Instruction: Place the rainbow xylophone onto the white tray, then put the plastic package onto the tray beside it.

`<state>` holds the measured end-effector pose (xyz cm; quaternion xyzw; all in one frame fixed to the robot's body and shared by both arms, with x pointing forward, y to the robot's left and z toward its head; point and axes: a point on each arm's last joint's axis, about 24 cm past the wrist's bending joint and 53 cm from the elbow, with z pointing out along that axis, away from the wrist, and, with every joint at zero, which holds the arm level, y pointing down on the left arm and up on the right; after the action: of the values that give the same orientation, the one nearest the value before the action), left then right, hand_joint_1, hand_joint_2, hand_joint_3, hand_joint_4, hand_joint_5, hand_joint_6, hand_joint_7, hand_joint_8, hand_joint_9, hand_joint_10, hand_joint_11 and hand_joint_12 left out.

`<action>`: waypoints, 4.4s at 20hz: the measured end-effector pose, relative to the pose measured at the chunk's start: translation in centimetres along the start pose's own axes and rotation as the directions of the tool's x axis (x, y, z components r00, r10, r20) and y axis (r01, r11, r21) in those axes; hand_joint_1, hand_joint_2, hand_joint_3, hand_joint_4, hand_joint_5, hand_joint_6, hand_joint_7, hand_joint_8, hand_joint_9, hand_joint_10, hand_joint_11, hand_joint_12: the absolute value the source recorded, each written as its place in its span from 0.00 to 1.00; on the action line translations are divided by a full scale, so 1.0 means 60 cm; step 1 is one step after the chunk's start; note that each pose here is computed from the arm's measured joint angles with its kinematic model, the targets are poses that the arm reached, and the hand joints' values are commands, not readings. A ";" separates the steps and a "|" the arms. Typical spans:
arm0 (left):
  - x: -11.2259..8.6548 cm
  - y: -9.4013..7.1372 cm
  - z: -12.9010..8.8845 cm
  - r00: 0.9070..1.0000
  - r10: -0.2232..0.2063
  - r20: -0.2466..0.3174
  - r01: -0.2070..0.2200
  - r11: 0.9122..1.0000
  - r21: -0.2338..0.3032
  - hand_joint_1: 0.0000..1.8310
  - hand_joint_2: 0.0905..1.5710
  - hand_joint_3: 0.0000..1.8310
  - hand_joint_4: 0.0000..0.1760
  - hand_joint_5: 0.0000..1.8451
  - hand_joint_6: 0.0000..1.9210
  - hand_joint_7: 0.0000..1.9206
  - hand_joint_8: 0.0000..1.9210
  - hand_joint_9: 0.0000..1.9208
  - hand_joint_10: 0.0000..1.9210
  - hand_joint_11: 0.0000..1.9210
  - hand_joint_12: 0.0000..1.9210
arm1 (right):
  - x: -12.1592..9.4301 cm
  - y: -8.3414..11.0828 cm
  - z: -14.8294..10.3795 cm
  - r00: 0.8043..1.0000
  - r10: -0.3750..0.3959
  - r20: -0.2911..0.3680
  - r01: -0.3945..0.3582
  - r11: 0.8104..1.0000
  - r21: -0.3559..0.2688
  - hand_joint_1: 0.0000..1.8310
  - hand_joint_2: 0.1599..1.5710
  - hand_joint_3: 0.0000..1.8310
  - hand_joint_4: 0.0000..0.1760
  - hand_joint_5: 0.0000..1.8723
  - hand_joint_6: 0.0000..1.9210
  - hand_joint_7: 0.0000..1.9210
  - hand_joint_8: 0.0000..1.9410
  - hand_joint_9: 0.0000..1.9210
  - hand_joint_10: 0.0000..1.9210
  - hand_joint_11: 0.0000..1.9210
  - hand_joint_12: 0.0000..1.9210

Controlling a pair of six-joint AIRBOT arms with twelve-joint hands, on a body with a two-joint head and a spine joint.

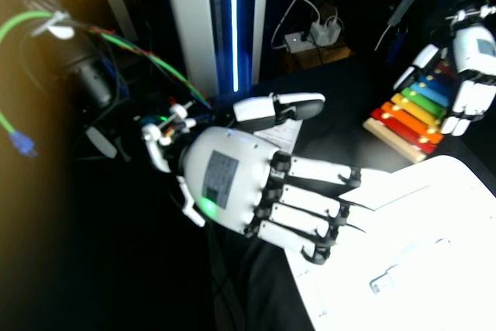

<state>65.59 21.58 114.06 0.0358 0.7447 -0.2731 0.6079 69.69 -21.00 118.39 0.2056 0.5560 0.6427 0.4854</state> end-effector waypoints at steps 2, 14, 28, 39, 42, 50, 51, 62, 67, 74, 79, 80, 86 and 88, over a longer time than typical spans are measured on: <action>-0.015 -0.007 0.005 1.000 -0.003 0.021 0.003 1.000 0.009 0.75 0.71 0.00 0.00 0.44 0.58 0.46 0.57 0.51 0.63 0.43 0.74 | -0.001 0.000 0.000 1.000 0.001 0.002 -0.001 1.000 0.000 0.24 0.52 0.00 0.82 0.18 0.00 0.14 0.00 0.10 0.00 0.00 0.28; -0.064 -0.063 0.110 0.998 0.007 0.055 -0.012 0.997 0.081 0.76 0.66 0.00 0.00 0.51 0.45 0.54 0.45 0.58 0.54 0.48 0.72 | 0.003 -0.001 0.000 1.000 0.003 -0.001 -0.003 1.000 0.000 0.24 0.53 0.00 0.86 0.16 0.00 0.14 0.00 0.09 0.00 0.00 0.25; -0.097 -0.007 0.215 0.998 -0.029 0.059 0.032 0.998 -0.045 0.75 0.69 0.00 0.00 0.49 0.46 0.50 0.56 0.49 0.66 0.35 0.76 | 0.026 -0.002 0.004 1.000 0.022 -0.021 -0.022 1.000 -0.019 0.25 0.55 0.00 0.74 0.16 0.00 0.15 0.00 0.12 0.00 0.00 0.33; -0.141 0.032 0.271 0.994 -0.078 0.074 0.087 0.989 -0.121 0.75 0.69 0.00 0.00 0.50 0.45 0.47 0.59 0.52 0.62 0.41 0.68 | 0.063 0.022 0.033 0.996 0.042 -0.076 -0.048 0.995 -0.083 0.25 0.54 0.00 0.67 0.16 0.00 0.16 0.00 0.14 0.00 0.00 0.32; -0.131 0.030 0.281 0.995 -0.081 0.057 0.088 0.988 -0.127 0.76 0.69 0.00 0.00 0.50 0.45 0.51 0.61 0.47 0.62 0.34 0.68 | 0.078 0.025 0.039 0.994 0.041 -0.100 -0.051 0.994 -0.096 0.28 0.56 0.00 0.60 0.16 0.00 0.15 0.00 0.13 0.00 0.00 0.25; -0.096 0.036 0.294 0.997 -0.079 0.015 0.080 0.986 -0.144 0.74 0.73 0.00 0.00 0.46 0.56 0.44 0.64 0.43 0.71 0.28 0.79 | 0.097 0.029 0.045 0.991 0.046 -0.129 -0.060 0.992 -0.109 0.33 0.57 0.00 0.55 0.15 0.00 0.15 0.00 0.11 0.00 0.00 0.12; -0.090 0.036 0.295 0.997 -0.080 0.004 0.080 0.986 -0.146 0.73 0.73 0.00 0.00 0.46 0.57 0.42 0.65 0.43 0.71 0.29 0.78 | 0.097 0.032 0.047 0.991 0.045 -0.129 -0.060 0.992 -0.113 0.33 0.58 0.00 0.52 0.15 0.00 0.15 0.00 0.10 0.00 0.00 0.14; -0.054 0.074 0.292 0.994 -0.109 -0.030 0.101 0.975 -0.199 0.75 0.71 0.00 0.00 0.47 0.53 0.48 0.57 0.45 0.68 0.30 0.73 | 0.105 0.041 0.053 0.989 0.045 -0.141 -0.064 0.989 -0.131 0.17 0.53 0.00 0.52 0.13 0.00 0.14 0.00 0.11 0.00 0.00 0.22; -0.047 0.081 0.293 0.992 -0.125 -0.029 0.116 0.971 -0.210 0.68 0.72 0.00 0.00 0.52 0.55 0.42 0.62 0.33 0.57 0.20 0.79 | 0.111 0.044 0.055 0.988 0.044 -0.151 -0.065 0.988 -0.137 0.18 0.52 0.00 0.44 0.14 0.00 0.13 0.00 0.11 0.00 0.00 0.23; -0.036 0.093 0.293 0.989 -0.145 -0.025 0.136 0.965 -0.226 0.69 0.70 0.00 0.00 0.54 0.38 0.49 0.67 0.45 0.54 0.37 0.73 | 0.117 0.047 0.057 0.986 0.045 -0.160 -0.068 0.987 -0.145 0.19 0.56 0.00 0.34 0.14 0.00 0.13 0.00 0.12 0.00 0.00 0.26; -0.024 0.106 0.287 0.984 -0.177 -0.016 0.168 0.956 -0.242 0.75 0.72 0.00 0.00 0.48 0.49 0.44 0.65 0.42 0.72 0.29 0.70 | 0.119 0.047 0.057 0.985 0.045 -0.164 -0.069 0.987 -0.145 0.19 0.53 0.00 0.38 0.15 0.00 0.14 0.00 0.12 0.00 0.00 0.26; -0.024 0.106 0.287 0.984 -0.179 -0.015 0.170 0.955 -0.242 0.74 0.73 0.00 0.00 0.50 0.45 0.40 0.71 0.40 0.74 0.29 0.70 | 0.119 0.047 0.057 0.985 0.045 -0.165 -0.069 0.987 -0.145 0.19 0.53 0.00 0.37 0.15 0.00 0.14 0.00 0.12 0.00 0.00 0.26; -0.017 0.115 0.283 0.979 -0.203 -0.004 0.195 0.948 -0.252 0.74 0.73 0.00 0.00 0.51 0.44 0.42 0.70 0.41 0.74 0.28 0.71 | 0.120 0.047 0.057 0.985 0.044 -0.166 -0.069 0.987 -0.145 0.21 0.56 0.00 0.37 0.13 0.00 0.13 0.00 0.11 0.00 0.00 0.23; -0.016 0.115 0.283 0.979 -0.202 -0.004 0.194 0.948 -0.252 0.73 0.73 0.00 0.00 0.49 0.52 0.41 0.67 0.41 0.73 0.27 0.69 | 0.120 0.047 0.057 0.985 0.044 -0.167 -0.068 0.987 -0.145 0.21 0.56 0.00 0.34 0.13 0.00 0.13 0.00 0.11 0.00 0.00 0.23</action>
<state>83.53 20.06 110.56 -0.1120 0.7818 -0.2361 0.5661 68.12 -12.86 119.98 0.1308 0.5378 0.7108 0.4341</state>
